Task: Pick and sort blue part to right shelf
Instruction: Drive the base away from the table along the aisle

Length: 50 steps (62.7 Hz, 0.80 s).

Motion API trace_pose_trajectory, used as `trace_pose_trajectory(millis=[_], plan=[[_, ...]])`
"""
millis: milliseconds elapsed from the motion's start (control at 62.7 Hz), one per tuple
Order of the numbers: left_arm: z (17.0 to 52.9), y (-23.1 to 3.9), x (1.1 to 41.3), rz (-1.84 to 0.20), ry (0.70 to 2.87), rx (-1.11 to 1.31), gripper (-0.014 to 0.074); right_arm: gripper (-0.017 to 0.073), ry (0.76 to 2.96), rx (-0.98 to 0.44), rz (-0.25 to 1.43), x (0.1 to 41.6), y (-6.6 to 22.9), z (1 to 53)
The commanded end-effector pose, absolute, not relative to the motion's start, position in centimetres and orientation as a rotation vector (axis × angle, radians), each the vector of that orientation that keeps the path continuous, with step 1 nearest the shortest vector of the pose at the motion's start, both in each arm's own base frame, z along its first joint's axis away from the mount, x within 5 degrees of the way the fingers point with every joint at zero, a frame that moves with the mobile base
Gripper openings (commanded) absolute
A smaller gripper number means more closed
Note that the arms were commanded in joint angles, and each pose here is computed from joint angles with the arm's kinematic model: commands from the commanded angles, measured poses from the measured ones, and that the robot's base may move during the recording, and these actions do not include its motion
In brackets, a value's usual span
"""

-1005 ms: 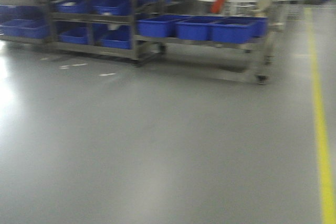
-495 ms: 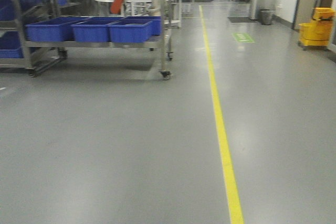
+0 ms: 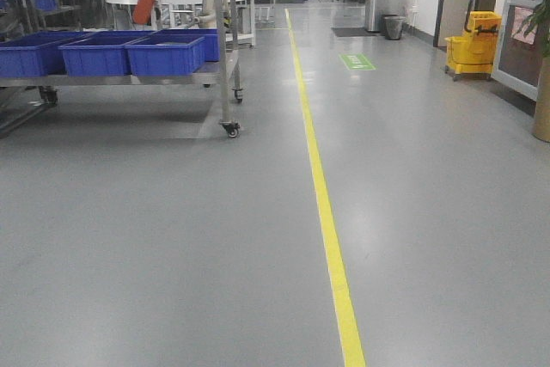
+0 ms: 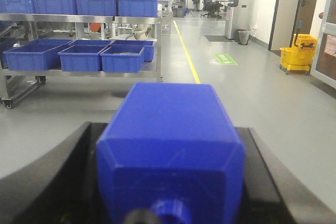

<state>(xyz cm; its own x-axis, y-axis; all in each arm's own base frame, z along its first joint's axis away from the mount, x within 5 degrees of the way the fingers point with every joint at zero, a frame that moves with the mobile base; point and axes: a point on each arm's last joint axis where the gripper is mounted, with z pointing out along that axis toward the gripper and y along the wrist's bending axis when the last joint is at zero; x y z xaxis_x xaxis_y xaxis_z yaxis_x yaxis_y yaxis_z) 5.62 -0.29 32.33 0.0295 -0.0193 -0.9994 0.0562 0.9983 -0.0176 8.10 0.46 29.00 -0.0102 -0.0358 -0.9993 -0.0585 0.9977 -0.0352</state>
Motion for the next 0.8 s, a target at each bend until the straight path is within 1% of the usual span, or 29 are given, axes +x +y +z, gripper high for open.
trace_pose_trajectory(millis=[0,782], plan=[[34.06,-0.31,5.45,-0.07,1.435,0.024,0.0335,0.0455,1.463,-0.086,0.005,8.05,0.5,30.83],[34.06,-0.31,5.45,-0.07,1.435,0.024,0.0335,0.0455,1.463,-0.086,0.005,8.05,0.5,30.83]])
